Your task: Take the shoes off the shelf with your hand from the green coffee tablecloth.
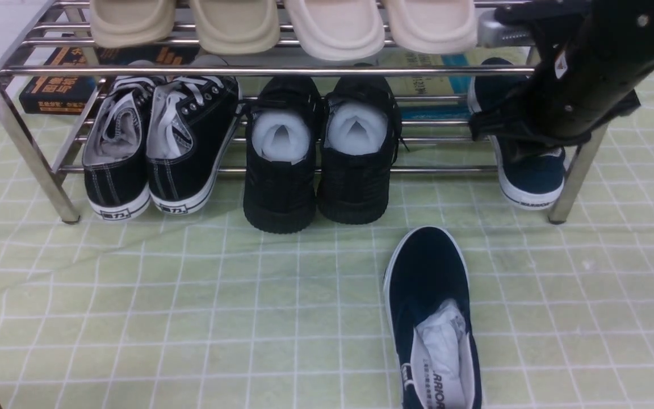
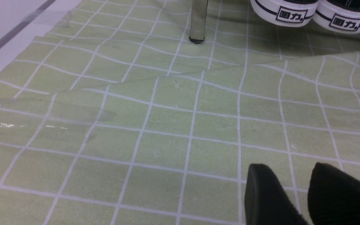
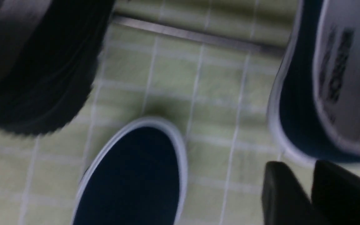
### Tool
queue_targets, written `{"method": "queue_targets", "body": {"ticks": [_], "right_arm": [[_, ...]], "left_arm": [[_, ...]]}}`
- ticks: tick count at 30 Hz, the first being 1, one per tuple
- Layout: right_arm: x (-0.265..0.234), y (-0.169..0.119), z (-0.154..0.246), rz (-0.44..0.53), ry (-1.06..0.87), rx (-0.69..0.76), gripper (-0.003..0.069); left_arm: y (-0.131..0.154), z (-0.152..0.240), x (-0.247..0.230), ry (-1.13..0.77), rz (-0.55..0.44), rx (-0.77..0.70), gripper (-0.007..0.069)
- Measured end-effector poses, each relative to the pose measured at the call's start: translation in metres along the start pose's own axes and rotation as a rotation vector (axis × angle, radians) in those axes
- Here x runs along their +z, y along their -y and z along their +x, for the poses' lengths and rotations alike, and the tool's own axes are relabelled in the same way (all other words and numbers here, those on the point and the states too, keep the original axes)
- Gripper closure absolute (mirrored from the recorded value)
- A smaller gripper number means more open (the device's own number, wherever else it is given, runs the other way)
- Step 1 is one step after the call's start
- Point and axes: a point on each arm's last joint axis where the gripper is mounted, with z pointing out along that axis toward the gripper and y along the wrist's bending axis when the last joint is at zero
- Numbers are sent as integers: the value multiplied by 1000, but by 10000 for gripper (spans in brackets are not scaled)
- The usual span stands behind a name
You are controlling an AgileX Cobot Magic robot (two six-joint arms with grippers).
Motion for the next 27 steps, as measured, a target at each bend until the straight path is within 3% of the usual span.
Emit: {"method": "queue_targets", "body": {"ticks": [1, 5, 10, 14, 19, 27], "right_arm": [[12, 2, -4, 15, 28, -15, 349], [37, 4, -9, 33, 63, -45, 253], [66, 2, -9, 54, 68, -89, 246], [83, 4, -6, 93, 48, -129, 363], [82, 5, -6, 102, 41, -135, 625], [18, -6, 9, 56, -81, -146, 639]], "left_arm": [[0, 0, 0, 0, 0, 0, 384], [0, 0, 0, 0, 0, 0, 384], [0, 0, 0, 0, 0, 0, 384], [0, 0, 0, 0, 0, 0, 384], [0, 0, 0, 0, 0, 0, 384], [0, 0, 0, 0, 0, 0, 384]]}}
